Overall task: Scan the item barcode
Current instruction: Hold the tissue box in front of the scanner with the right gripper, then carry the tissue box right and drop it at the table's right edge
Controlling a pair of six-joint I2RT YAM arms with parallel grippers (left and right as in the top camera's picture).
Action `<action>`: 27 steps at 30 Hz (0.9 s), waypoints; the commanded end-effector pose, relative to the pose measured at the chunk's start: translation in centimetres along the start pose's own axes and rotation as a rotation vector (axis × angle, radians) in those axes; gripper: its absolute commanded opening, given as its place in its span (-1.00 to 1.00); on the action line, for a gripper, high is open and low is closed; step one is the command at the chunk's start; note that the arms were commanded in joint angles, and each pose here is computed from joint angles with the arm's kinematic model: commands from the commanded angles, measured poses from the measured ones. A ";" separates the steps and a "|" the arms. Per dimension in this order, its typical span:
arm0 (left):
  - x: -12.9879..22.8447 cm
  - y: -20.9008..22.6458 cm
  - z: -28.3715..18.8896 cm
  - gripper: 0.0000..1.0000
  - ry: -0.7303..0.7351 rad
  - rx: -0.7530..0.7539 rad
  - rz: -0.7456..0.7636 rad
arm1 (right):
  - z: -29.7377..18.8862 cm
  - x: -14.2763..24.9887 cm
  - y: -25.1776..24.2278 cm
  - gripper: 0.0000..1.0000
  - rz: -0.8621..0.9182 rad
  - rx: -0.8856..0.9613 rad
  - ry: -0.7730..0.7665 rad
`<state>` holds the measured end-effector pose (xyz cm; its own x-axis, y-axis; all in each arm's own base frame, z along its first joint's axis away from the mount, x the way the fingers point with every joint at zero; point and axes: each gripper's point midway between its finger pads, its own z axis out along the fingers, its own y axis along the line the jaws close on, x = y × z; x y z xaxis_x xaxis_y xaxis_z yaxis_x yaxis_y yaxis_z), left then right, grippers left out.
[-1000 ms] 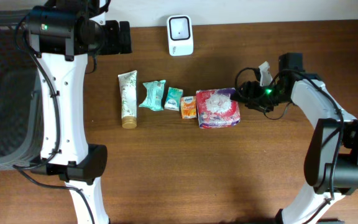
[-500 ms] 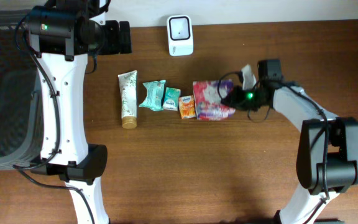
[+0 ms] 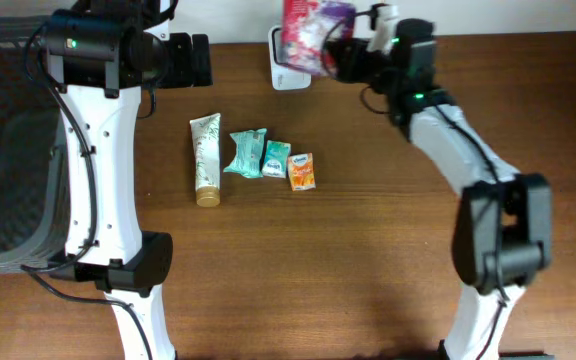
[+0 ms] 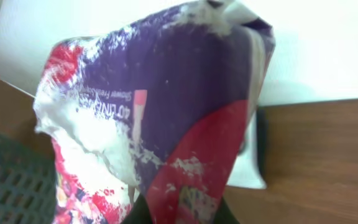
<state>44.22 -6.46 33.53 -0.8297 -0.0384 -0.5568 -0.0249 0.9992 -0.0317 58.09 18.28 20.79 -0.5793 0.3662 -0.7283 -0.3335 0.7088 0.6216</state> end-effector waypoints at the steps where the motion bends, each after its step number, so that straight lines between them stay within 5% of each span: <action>1: 0.0 0.2 -0.2 0.98 -0.003 -0.002 0.001 | 4.9 0.2 1.4 -0.92 0.066 -0.031 -0.024; 5: 0.0 0.2 -0.2 0.98 -0.002 -0.003 0.001 | 8.6 1.0 1.0 -0.92 0.073 -0.002 -0.004; 15: 0.0 0.2 -0.2 0.98 -0.003 -0.002 0.001 | 6.7 -0.2 -3.3 -0.92 0.107 0.093 0.022; 20: 0.0 0.2 -0.2 0.98 -0.003 -0.002 0.001 | 0.4 -5.4 -8.4 -0.92 0.239 0.200 -0.020; 27: 0.0 0.2 -0.2 0.98 -0.003 -0.002 0.001 | -13.6 -9.7 -22.9 -0.92 0.645 0.359 -0.109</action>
<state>44.22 -6.46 33.53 -0.8298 -0.0384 -0.5568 -0.0247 0.9992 -0.0320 62.37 -5.82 13.92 -0.5504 0.7674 -0.3289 0.3143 0.5554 0.7699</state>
